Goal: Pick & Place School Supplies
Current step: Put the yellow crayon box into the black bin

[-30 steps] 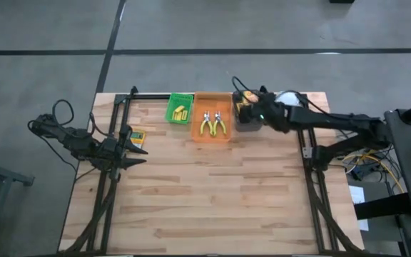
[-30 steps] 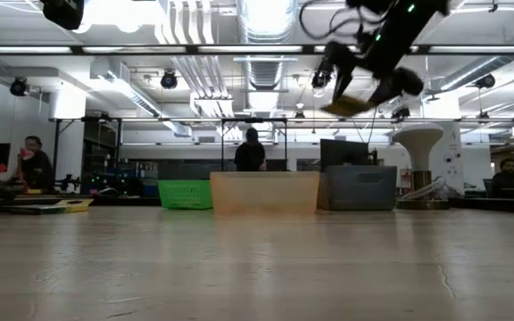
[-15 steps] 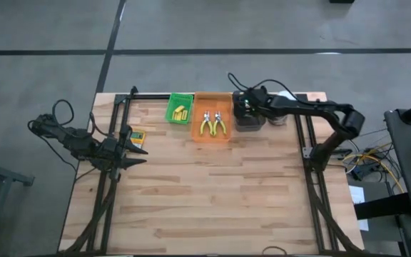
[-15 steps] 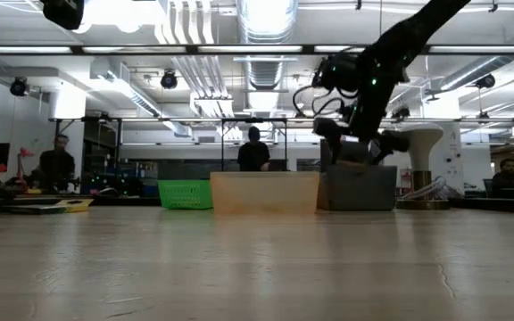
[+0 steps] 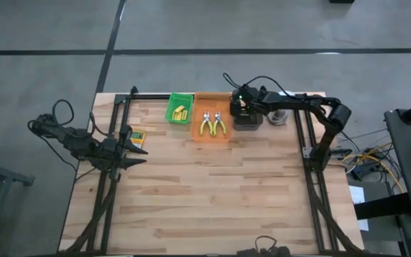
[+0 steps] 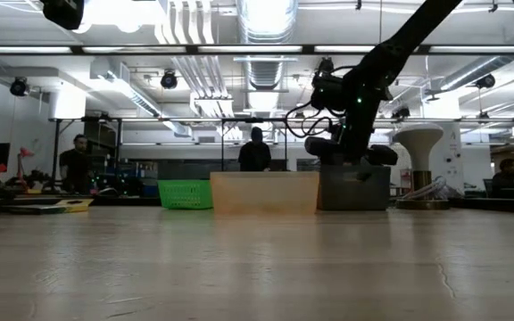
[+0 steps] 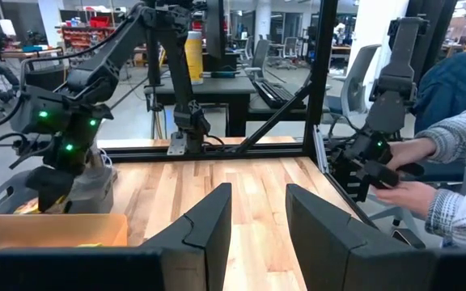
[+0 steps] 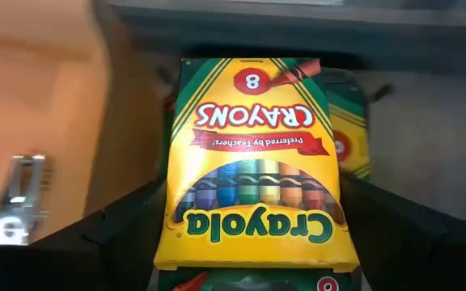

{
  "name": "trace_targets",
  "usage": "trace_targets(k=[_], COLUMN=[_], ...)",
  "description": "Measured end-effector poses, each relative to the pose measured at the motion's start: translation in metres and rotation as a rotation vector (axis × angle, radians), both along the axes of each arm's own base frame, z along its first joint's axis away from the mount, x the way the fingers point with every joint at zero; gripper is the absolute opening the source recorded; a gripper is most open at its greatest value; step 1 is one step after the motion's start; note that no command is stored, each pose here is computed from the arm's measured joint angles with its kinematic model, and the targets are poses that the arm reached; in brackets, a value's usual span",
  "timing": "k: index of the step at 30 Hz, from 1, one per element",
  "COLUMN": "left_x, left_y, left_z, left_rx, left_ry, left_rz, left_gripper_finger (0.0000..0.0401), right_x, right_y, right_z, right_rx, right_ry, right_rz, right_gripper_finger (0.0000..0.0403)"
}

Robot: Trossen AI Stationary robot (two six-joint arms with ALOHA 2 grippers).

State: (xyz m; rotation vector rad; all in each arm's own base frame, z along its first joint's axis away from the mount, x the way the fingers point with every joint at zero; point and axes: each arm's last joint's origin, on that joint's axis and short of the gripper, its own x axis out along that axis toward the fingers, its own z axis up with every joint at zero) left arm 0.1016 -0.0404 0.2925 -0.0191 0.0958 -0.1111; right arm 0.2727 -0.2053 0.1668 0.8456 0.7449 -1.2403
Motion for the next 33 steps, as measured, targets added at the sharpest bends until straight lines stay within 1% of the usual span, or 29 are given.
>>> trace_targets(k=[8,14,19,24,29,33], left_x=[0.000,0.000,0.000,0.000,0.000,0.000], left_y=[0.000,0.000,0.000,0.000,0.000,0.000], left_z=[0.000,0.000,0.000,0.000,0.000,0.000], left_rx=[0.000,0.000,0.000,0.000,0.000,0.001], left_ry=[0.000,0.001,0.001,0.001,0.001,0.001], left_rz=[0.000,0.000,0.000,0.000,0.000,0.001], left_gripper_finger=[0.0124,0.0124,0.0124,0.0124,0.0124,0.0124], right_x=[0.005,0.000,0.001,0.003,0.006,0.005], right_y=[-0.007,-0.005,-0.005,-0.007,-0.009,-0.009], right_z=[0.000,-0.007,-0.006,-0.003,0.009,0.036], right_rx=[0.043,0.068,0.065,0.062,0.034,-0.030], right_ry=[-0.047,-0.034,-0.036,-0.046,-0.065,-0.117], right_rz=[0.008,-0.014,-0.009,0.005,0.029,0.051], right_gripper_finger=[0.0325,0.0343,0.0358,0.0361,0.0361,0.0358])
